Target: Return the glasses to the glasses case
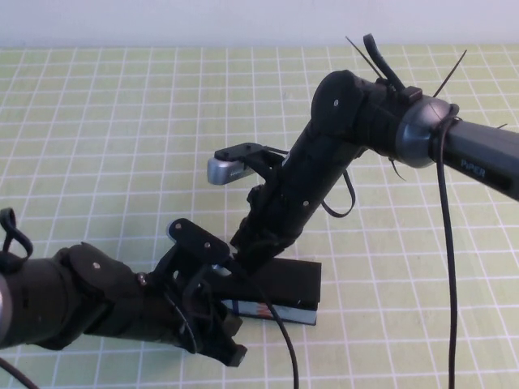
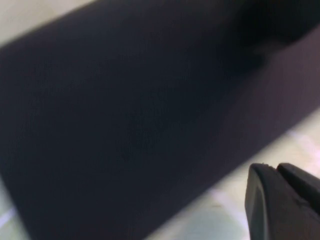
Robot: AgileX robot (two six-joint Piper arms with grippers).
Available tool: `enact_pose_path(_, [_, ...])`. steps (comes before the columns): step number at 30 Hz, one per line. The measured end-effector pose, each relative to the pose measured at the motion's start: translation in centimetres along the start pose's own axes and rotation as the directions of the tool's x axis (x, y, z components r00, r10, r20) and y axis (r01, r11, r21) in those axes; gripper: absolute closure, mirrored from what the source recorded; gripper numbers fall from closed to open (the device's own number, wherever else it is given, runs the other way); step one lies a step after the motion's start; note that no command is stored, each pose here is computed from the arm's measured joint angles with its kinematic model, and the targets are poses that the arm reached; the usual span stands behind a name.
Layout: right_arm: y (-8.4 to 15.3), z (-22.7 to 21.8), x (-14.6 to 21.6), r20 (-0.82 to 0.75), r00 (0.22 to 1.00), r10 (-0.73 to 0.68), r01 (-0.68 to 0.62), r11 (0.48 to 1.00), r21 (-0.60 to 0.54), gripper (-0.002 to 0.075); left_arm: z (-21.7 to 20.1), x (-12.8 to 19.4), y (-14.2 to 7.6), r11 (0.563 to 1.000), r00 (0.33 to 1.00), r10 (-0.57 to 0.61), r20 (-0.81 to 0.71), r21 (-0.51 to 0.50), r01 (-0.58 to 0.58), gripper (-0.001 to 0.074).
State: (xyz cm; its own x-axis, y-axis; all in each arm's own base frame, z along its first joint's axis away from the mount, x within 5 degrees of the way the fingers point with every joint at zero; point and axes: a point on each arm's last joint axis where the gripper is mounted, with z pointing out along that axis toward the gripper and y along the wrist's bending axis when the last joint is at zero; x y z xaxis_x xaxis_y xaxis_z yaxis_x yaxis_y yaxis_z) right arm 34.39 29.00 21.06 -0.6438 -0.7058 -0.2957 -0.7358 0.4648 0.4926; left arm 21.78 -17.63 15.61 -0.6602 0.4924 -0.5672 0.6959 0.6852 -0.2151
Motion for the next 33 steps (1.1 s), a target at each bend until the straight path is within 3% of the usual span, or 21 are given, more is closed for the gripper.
enact_pose_path(5, [-0.3,0.6,0.9,-0.04,0.999,0.019,-0.019,1.0,0.01,0.0743,-3.1,-0.4,-2.0,0.974,0.981,0.193,0.026,0.115,-0.194,0.0738])
enact_pose_path(8, [-0.5,0.8,1.2,-0.053,0.998,0.024,-0.023,1.0,0.018,0.0743,-5.2,0.1,-3.2,0.947,0.964,0.266,0.002,0.187,-0.262,0.0738])
enact_pose_path(12, [-0.3,0.3,1.3,-0.057,0.998,0.009,-0.007,0.999,0.041,0.0743,-8.4,1.3,-4.0,0.929,0.939,0.33,-0.093,0.211,-0.305,0.0738])
enact_pose_path(16, [0.6,-1.6,1.3,-0.041,0.999,-0.028,0.031,0.995,0.093,0.0743,-12.8,2.1,-4.1,0.942,0.903,0.333,-0.271,0.141,-0.305,0.0738])
enact_pose_path(20, [3.0,-5.9,1.5,0.027,0.999,-0.037,0.032,0.983,0.183,0.0743,-18.5,1.7,-3.6,0.928,0.892,0.312,-0.328,-0.095,-0.359,0.0738])
enact_pose_path(23, [5.3,-10.2,2.3,0.085,0.995,-0.061,0.034,0.956,0.29,0.0743,-22.7,1.5,-3.3,0.889,0.931,0.271,-0.247,-0.308,-0.34,0.0738])
enact_pose_path(26, [8.1,-14.9,3.7,0.167,0.982,-0.087,0.015,0.92,0.39,0.0743,-26.2,2.0,-3.5,0.859,0.978,0.204,-0.028,-0.473,-0.193,0.0738])
enact_pose_path(29, [11.5,-19.9,6.2,0.281,0.953,-0.114,-0.032,0.885,0.465,0.0743,-29.0,3.2,-4.4,0.871,0.96,0.157,0.23,-0.491,-0.025,0.0738])
enact_pose_path(33, [15.6,-24.7,10.4,0.438,0.88,-0.184,-0.078,0.853,0.516,0.0743,-30.2,5.7,-5.3,0.897,0.898,0.154,0.411,-0.439,0.047,0.0738])
